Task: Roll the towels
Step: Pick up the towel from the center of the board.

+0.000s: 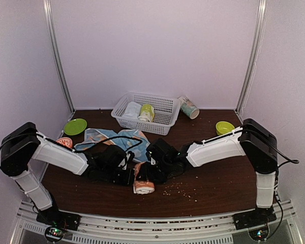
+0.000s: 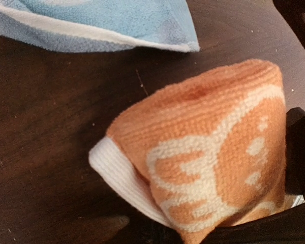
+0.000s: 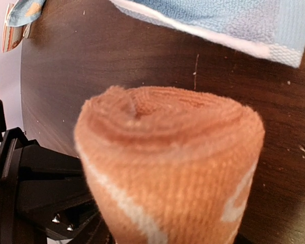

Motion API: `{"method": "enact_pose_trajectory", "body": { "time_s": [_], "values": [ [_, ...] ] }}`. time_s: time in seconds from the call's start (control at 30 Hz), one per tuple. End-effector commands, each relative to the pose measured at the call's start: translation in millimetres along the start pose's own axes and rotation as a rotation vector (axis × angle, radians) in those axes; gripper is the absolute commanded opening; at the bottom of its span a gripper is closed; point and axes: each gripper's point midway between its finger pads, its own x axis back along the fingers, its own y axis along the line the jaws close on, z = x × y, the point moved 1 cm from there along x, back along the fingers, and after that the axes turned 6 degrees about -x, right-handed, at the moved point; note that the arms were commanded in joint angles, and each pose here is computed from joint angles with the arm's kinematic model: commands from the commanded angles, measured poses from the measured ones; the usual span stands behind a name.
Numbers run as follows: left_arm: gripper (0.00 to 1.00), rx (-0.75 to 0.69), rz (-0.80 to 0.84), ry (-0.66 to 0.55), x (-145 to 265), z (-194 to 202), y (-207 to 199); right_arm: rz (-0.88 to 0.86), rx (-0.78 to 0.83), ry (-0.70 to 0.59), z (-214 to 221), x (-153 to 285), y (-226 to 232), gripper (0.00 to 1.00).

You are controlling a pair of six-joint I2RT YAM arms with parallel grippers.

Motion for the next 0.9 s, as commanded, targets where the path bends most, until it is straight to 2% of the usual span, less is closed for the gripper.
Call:
{"method": "enact_pose_trajectory", "body": {
  "time_s": [0.0, 0.13, 0.33, 0.37, 0.63, 0.87],
  "values": [
    [0.0, -0.015, 0.014, 0.021, -7, 10, 0, -0.003, -0.022, 0.048, 8, -18, -3, 0.53],
    [0.0, -0.012, 0.016, 0.021, -6, 12, 0, -0.016, -0.029, 0.062, 9, -23, -3, 0.41],
    [0.0, -0.02, 0.009, 0.013, 1, 10, -1, -0.04, -0.019, 0.055, 7, -22, 4, 0.03],
    [0.0, -0.021, 0.005, 0.011, 3, 9, 0, -0.042, -0.015, 0.05, 6, -20, 5, 0.0],
    [0.0, -0.043, -0.035, -0.044, 41, -7, -4, -0.068, 0.051, -0.013, -5, 32, 20, 0.0],
    [0.0, -0.055, -0.083, -0.134, 86, -30, -9, -0.095, 0.132, -0.155, -49, 124, 37, 0.0]
  ]
}}
